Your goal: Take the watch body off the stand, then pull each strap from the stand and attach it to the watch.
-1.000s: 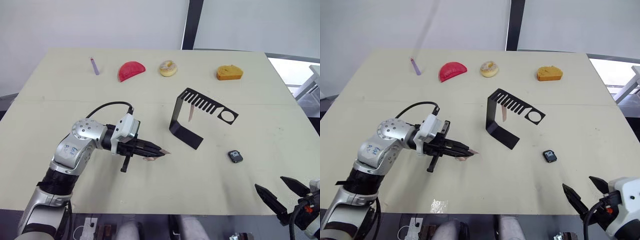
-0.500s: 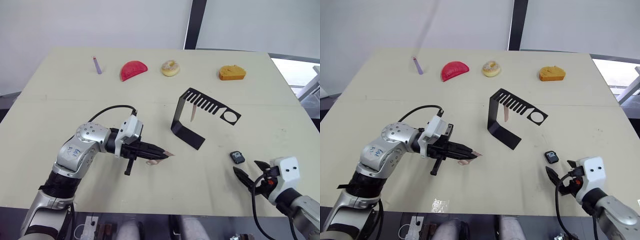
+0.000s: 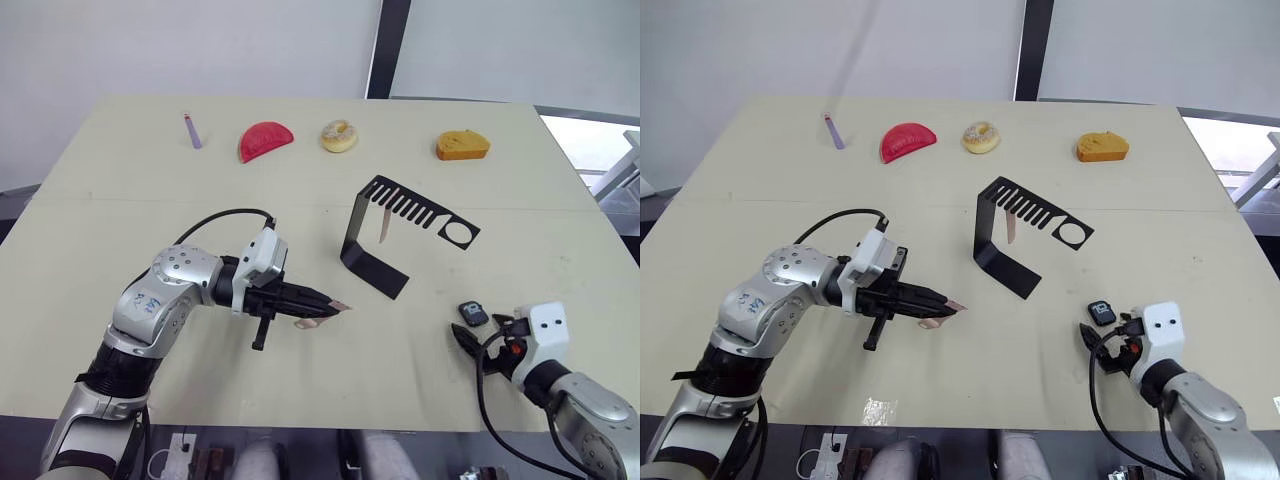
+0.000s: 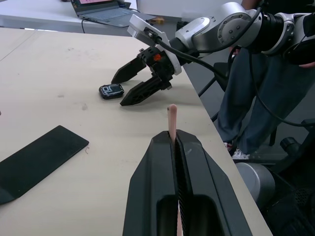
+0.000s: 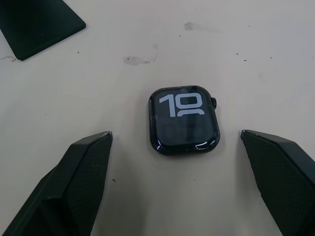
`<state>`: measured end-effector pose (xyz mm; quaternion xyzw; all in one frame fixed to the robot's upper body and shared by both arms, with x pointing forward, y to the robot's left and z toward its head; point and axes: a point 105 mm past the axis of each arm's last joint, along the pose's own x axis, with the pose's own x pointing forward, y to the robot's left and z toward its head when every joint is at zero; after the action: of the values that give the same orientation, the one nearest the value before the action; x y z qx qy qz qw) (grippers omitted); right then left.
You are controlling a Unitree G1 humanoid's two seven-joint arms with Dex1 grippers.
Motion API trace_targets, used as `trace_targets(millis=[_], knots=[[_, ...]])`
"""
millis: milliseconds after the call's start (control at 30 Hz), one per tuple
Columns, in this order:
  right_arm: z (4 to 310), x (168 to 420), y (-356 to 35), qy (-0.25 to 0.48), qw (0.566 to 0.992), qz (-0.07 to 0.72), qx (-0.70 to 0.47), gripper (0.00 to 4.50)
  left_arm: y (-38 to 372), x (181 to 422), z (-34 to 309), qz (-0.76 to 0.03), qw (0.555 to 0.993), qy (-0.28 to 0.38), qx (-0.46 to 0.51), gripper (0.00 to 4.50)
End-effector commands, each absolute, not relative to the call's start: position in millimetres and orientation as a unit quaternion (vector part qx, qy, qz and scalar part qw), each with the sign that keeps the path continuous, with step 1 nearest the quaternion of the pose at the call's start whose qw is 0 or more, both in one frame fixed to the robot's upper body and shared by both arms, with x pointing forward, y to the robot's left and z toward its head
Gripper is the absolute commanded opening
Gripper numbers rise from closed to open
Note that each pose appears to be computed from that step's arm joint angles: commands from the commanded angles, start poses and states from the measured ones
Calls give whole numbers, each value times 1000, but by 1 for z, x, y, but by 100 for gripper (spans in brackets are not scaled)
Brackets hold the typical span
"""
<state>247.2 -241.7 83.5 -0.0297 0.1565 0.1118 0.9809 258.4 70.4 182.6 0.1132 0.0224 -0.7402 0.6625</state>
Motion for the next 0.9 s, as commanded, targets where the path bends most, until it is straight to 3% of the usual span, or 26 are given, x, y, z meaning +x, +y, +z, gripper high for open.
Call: trace_targets(millis=[33, 100, 200, 900], knots=[[82, 247, -251, 162, 984, 72, -29, 443, 68, 252, 194, -745, 657, -4, 116, 0], [80, 248, -253, 166, 984, 60, -28, 420, 67, 251, 195, -745, 657, -5, 116, 0], [78, 248, -252, 172, 983, 59, -28, 313, 66, 251, 195, -745, 657, -6, 115, 0], [81, 263, -239, 157, 982, 98, -33, 313, 65, 253, 197, -745, 656, -10, 118, 0]])
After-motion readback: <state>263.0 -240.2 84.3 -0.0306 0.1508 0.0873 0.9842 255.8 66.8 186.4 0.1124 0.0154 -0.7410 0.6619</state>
